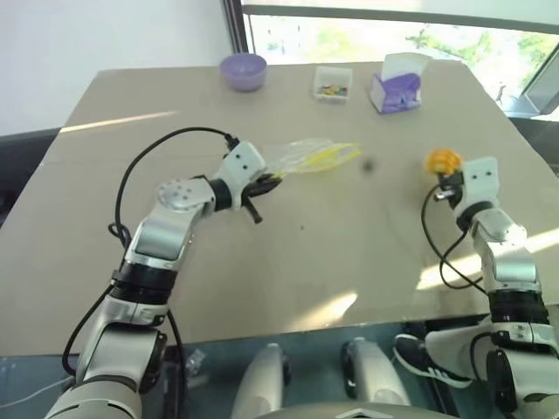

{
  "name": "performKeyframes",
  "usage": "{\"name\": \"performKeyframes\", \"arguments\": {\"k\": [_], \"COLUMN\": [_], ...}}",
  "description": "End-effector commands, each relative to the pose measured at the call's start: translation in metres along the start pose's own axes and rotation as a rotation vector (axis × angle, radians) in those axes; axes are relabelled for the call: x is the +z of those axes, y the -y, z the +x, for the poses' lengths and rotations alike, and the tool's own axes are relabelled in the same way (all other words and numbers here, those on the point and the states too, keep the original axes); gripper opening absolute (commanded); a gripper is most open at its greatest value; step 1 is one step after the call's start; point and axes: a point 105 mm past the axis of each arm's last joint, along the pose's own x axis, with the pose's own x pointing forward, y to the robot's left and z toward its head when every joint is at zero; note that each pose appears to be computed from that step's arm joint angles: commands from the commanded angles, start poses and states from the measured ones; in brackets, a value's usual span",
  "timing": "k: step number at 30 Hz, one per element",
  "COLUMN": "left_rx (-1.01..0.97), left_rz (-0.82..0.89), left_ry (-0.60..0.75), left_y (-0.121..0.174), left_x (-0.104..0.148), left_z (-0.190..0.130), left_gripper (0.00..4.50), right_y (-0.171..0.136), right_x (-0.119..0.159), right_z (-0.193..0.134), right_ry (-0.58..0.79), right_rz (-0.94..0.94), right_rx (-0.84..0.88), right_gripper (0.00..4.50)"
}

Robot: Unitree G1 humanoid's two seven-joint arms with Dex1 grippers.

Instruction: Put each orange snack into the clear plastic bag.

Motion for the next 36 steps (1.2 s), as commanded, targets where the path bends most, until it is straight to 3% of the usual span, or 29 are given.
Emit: {"name": "performKeyframes", "arguments": {"k": [1,6,11,26,36], "left_rx": [0.029,0.019,-0.006,-0.041,-0.164], "left_rz": [0.041,0.053,0.062,0.092,0.153], "left_ry": [0.042,0.052,0.074,0.141,0.176], "left_y": [-0.006,-0.001,0.007,0.020,0.043], "left_x": [0.014,0.017,0.022,0.030,0.032], "left_z": [-0.005,-0.002,0.000,-0.007,-0.009], "left_gripper": [0.17,0.17,0.17,0.17,0.17], "right_y": [-0.055,-0.099,-0.122,-0.121,-0.128], "right_x": [0.043,0.063,0.061,0.041,0.048], "right_z": [-0.013,-0.016,0.002,0.013,0.012], "right_ry": [0.104,0.133,0.112,0.023,0.039], "right_rz": [0.008,0.059,0.058,-0.040,0.061], "right_rx": [0.284,0.431,0.474,0.514,0.543], "right_gripper": [0.83,0.83,0.83,0.83,0.83]}}
